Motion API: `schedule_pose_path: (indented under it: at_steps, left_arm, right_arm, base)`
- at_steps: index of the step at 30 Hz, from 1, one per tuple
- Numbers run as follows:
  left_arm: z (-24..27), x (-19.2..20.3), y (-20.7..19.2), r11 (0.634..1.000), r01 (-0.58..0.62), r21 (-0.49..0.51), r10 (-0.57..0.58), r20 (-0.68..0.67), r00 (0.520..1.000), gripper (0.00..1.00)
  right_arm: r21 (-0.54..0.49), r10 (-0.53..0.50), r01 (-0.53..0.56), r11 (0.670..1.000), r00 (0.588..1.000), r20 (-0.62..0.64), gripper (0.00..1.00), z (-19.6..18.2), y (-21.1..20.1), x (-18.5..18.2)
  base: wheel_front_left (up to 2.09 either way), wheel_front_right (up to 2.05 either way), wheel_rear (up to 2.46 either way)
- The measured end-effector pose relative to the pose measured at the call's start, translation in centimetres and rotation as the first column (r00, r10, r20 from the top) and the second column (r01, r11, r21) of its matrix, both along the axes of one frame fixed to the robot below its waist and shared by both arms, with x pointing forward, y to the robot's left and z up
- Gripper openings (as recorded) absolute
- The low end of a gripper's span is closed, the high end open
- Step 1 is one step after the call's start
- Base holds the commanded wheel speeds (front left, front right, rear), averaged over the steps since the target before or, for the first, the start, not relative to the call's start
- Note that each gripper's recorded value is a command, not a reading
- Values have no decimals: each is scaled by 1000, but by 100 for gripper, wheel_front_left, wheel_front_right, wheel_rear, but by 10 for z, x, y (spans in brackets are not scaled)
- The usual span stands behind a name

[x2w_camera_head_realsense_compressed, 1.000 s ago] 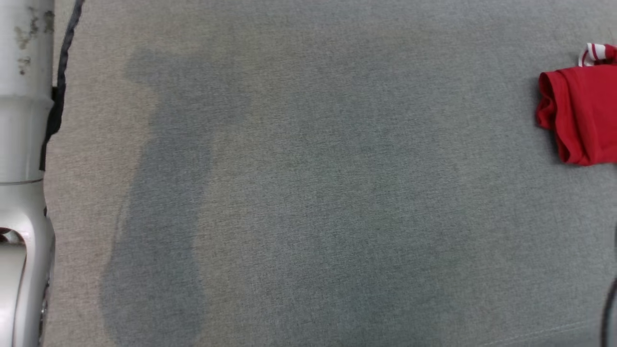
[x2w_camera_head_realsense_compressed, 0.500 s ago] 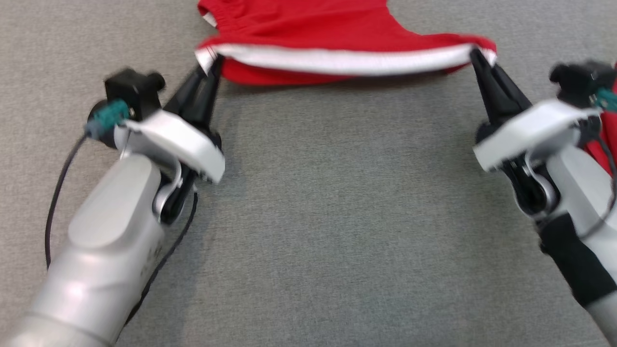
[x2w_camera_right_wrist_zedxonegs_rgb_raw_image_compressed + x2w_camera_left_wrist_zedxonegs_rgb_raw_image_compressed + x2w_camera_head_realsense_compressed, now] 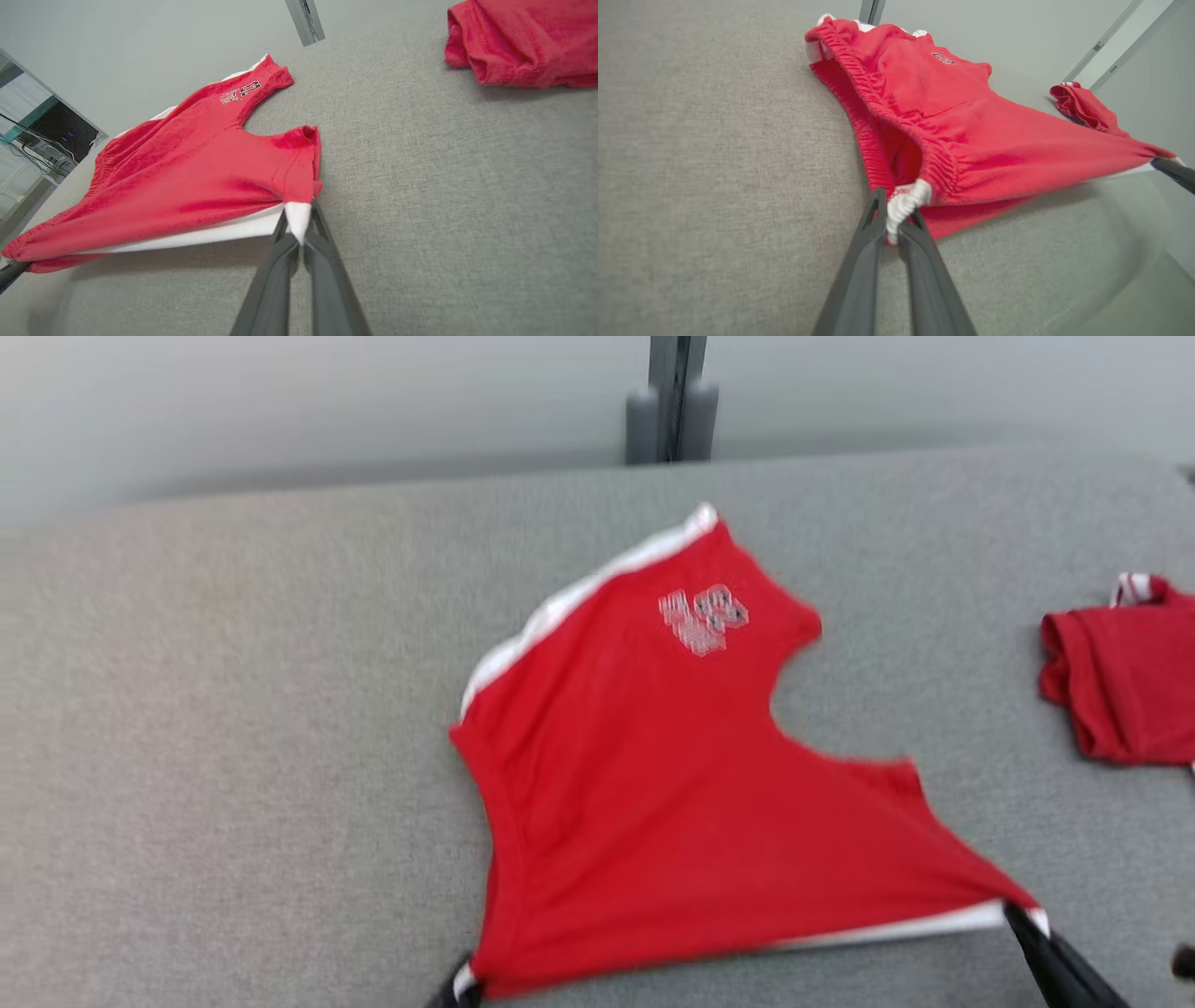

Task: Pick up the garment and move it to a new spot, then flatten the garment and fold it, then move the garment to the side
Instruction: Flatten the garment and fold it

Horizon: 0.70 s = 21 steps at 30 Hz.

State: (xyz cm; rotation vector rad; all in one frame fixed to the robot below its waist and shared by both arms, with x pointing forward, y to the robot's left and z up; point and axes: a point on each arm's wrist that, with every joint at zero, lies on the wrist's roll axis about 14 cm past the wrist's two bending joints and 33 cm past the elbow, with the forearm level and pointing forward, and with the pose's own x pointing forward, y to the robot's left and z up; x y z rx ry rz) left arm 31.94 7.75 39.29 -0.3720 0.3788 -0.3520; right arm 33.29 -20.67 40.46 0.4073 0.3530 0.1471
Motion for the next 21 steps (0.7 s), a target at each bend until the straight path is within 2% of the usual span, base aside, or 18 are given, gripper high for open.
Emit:
schedule_pose_path:
  at_steps: [4, 7, 13, 15, 17, 19, 21]
  left_arm:
    - [15, -45, -3, 996, -65, -54, 64, -22, 998, 0]
    - [35, -51, -8, 991, -69, -116, 68, -12, 998, 0]
    - [63, -12, -3, 968, -121, -220, 118, -25, 993, 0]
    - [68, 17, 5, 968, -145, -203, 142, -28, 989, 0]
    - [68, 27, 7, 967, -159, -198, 155, -33, 987, 0]
    - [67, 56, 7, 962, -177, -209, 171, -47, 984, 0]
    - [60, 73, 10, 968, -180, -175, 172, -58, 983, 0]
  right_arm:
    - [14, -24, 24, 1000, 999, 43, 0, 23, -8, -41]
    - [5, -15, 15, 1000, 993, 118, 0, 51, -9, -36]
    - [-41, 98, -92, 995, 982, 161, 0, 80, 21, 26]
    - [-63, 154, -146, 987, 977, 145, 0, 83, 39, 64]
    - [-77, 169, -159, 984, 974, 148, 0, 85, 44, 78]
    - [-99, 199, -187, 977, 970, 141, 0, 86, 54, 121]
    - [-120, 223, -210, 970, 969, 108, 0, 78, 61, 143]
  base:
    - [0, 0, 0]
    - [0, 0, 0]
    - [0, 0, 0]
    - [0, 0, 0]
    - [0, 0, 0]
    - [0, 0, 0]
    - [0, 0, 0]
